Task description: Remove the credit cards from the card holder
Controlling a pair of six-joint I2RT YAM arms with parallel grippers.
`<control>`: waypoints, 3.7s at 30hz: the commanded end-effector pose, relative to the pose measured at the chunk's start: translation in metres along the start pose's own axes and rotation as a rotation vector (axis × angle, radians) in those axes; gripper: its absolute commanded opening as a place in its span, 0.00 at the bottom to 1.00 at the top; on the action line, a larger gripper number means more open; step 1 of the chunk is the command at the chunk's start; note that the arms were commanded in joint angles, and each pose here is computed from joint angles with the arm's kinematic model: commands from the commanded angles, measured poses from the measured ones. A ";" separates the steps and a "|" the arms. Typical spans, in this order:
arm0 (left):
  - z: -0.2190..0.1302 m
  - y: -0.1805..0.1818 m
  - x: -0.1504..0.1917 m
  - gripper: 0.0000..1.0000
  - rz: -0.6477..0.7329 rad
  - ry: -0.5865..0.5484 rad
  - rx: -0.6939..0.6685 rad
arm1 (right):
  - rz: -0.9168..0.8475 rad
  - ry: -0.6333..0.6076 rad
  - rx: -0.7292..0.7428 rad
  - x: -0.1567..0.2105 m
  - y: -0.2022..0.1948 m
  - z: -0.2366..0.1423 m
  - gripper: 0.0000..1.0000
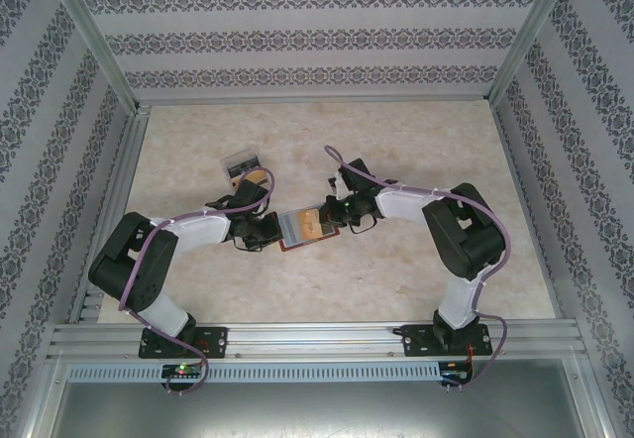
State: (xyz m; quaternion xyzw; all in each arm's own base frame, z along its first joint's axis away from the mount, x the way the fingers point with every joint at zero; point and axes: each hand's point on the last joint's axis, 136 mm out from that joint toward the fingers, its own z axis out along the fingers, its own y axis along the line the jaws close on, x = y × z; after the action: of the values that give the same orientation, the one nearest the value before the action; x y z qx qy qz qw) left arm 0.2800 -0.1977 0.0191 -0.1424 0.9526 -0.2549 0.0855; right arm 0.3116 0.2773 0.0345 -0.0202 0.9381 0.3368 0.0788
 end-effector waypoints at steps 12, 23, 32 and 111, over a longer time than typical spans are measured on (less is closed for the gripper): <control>-0.009 0.022 0.011 0.02 0.016 0.021 -0.133 | -0.036 -0.084 -0.029 -0.004 0.011 -0.044 0.00; -0.060 -0.019 -0.011 0.33 0.035 -0.124 0.004 | -0.059 -0.097 -0.082 -0.007 0.033 -0.052 0.00; -0.045 -0.030 -0.005 0.22 0.029 -0.071 0.083 | -0.065 -0.062 -0.012 0.003 0.016 -0.036 0.19; -0.073 -0.110 -0.037 0.32 0.130 -0.098 0.164 | -0.079 -0.104 -0.230 0.003 0.052 -0.081 0.00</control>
State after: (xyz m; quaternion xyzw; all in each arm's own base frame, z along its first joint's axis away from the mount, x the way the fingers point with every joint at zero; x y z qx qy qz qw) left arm 0.3163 -0.2564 0.1150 -0.0778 0.9370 -0.3138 0.1325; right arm 0.2934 0.2637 0.1091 -0.0472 0.8949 0.4242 0.1304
